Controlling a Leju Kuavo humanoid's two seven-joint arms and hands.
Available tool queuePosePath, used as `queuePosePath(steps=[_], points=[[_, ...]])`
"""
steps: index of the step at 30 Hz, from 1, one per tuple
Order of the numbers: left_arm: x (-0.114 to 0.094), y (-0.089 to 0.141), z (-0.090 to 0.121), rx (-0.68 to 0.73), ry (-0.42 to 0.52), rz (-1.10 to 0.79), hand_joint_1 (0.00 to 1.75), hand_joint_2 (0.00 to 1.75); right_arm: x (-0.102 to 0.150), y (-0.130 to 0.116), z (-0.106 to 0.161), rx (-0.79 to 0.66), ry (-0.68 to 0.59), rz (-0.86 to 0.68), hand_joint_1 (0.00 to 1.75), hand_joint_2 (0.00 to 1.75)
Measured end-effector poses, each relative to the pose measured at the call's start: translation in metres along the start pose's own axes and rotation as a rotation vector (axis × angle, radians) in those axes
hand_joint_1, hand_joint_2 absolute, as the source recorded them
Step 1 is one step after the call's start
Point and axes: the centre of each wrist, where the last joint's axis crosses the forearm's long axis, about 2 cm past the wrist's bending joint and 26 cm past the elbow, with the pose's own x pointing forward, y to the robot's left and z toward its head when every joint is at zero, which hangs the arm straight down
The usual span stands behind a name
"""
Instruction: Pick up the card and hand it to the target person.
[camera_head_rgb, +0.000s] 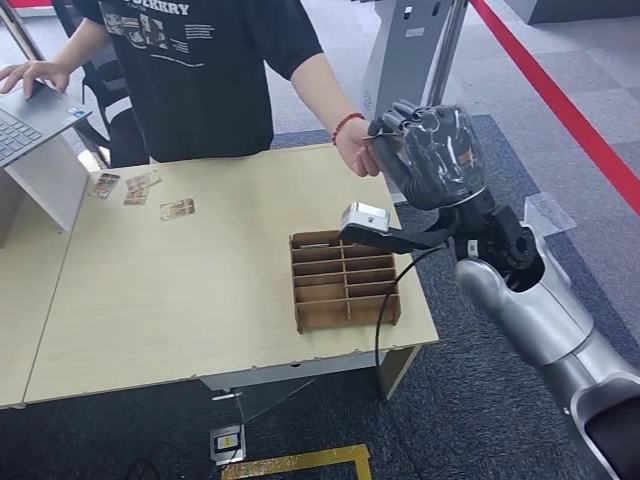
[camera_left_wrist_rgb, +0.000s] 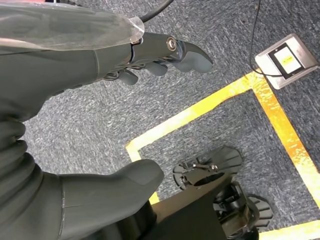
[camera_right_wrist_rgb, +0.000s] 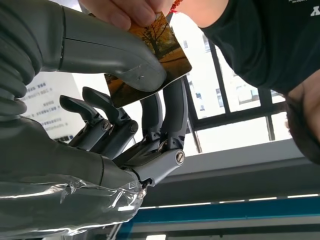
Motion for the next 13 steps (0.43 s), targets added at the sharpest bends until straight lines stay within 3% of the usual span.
queuePosePath(steps=[4,8,13], points=[[0.001,-0.002,0.0,0.0,-0.001,0.001,0.0,1.75,0.009,0.017,0.001,0.005,0.005,-0.007,1.74,1.75],[0.001,-0.002,0.001,-0.001,-0.001,0.001,0.0,1.75,0.014,0.032,0.004,0.045,0.01,-0.002,0.01,1.75],[0.0,-0.003,0.001,-0.005,0.005,0.0,0.0,1.75,0.017,0.042,0.009,0.092,0.012,-0.01,0.0,1.75]])
